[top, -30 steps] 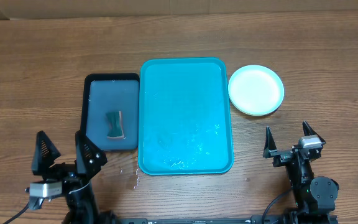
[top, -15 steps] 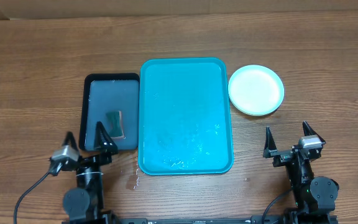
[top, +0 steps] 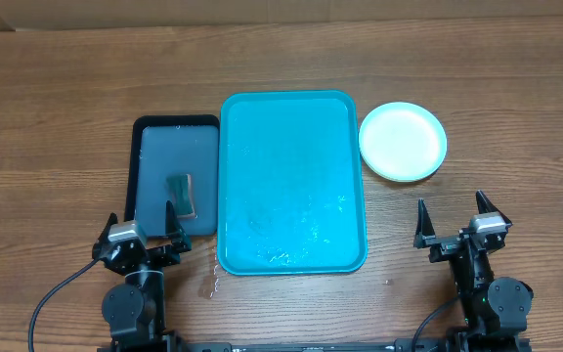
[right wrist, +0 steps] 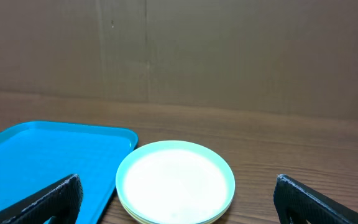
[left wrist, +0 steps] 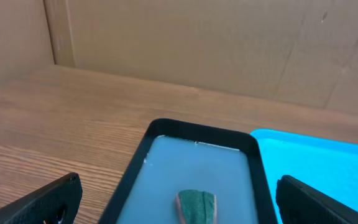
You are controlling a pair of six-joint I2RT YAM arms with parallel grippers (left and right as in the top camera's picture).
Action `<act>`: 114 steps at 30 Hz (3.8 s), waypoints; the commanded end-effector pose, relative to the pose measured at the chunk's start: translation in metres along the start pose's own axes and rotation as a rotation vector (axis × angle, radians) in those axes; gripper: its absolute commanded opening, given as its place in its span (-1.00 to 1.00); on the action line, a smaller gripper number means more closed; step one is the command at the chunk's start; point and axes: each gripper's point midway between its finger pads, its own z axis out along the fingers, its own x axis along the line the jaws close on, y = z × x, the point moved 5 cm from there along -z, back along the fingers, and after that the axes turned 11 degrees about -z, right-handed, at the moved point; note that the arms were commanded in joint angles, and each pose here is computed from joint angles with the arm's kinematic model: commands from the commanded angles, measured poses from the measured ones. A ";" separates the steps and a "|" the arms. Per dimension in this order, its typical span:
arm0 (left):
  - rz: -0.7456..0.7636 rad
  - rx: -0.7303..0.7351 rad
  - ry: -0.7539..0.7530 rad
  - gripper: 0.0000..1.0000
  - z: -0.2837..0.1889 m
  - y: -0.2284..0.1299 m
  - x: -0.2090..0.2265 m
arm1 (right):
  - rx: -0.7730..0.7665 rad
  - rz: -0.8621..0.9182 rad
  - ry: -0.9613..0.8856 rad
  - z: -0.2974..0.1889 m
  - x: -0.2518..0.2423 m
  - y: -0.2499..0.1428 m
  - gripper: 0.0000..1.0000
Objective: Clean dirty plates on tray and stack at the side
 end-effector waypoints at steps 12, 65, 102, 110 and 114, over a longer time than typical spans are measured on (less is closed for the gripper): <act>0.045 0.006 -0.044 1.00 -0.001 -0.002 -0.008 | -0.005 -0.001 0.003 0.000 0.001 -0.002 0.99; 0.045 0.007 -0.044 0.99 0.000 -0.002 -0.008 | -0.005 -0.001 0.003 0.000 0.001 -0.002 0.99; 0.045 0.007 -0.044 0.99 0.000 -0.002 -0.008 | -0.005 -0.001 0.003 0.000 0.001 -0.002 0.99; 0.045 0.006 -0.043 0.99 0.000 -0.002 -0.008 | -0.005 -0.001 0.003 0.000 0.001 -0.002 0.99; 0.045 0.007 -0.044 1.00 0.000 -0.002 -0.008 | -0.005 -0.001 0.003 0.000 0.001 -0.002 0.99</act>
